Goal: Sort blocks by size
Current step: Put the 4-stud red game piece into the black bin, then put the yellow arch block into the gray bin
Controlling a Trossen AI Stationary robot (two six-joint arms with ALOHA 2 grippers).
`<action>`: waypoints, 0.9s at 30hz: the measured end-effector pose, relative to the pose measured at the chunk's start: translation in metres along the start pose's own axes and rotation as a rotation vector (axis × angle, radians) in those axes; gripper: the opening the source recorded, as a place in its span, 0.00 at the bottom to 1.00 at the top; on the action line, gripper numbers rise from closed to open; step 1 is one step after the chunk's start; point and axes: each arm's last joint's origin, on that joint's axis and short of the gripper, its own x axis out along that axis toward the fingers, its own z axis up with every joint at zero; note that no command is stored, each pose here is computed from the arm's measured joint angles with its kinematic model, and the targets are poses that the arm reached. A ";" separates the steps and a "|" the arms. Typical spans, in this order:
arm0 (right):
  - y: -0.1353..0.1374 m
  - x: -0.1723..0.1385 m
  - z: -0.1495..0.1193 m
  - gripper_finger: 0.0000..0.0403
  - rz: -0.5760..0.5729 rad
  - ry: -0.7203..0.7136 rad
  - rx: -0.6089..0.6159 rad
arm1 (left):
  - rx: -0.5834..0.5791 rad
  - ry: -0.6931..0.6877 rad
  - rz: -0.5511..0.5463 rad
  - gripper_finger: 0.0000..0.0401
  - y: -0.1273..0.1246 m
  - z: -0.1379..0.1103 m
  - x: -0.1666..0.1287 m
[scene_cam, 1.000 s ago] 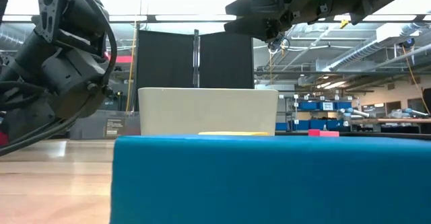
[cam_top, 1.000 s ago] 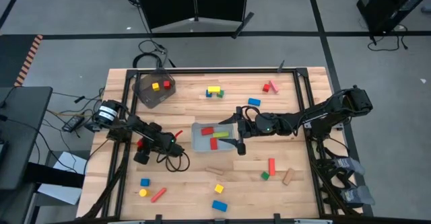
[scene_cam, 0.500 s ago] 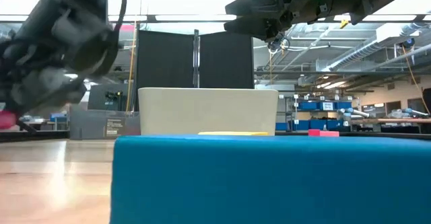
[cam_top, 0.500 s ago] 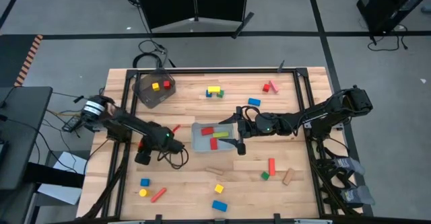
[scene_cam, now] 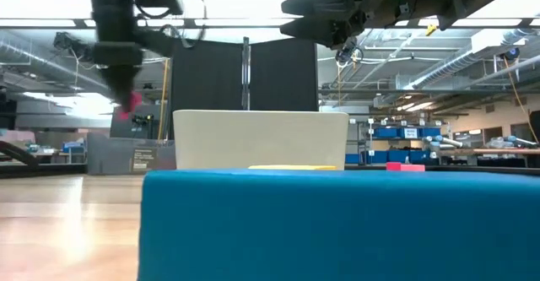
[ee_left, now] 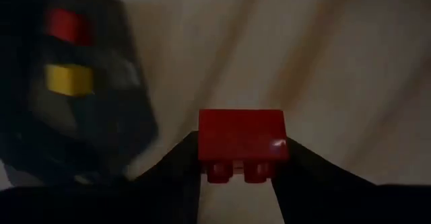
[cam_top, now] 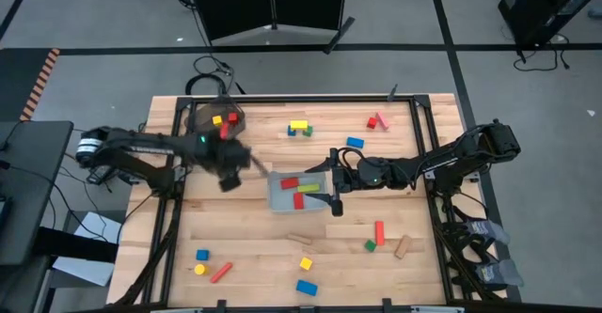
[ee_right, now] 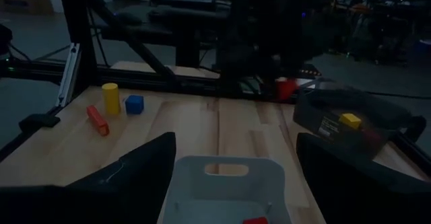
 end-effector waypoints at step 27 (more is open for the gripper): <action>-0.046 0.008 -0.001 0.79 -0.224 0.213 0.091 | -0.448 0.023 0.120 0.56 0.135 0.038 0.080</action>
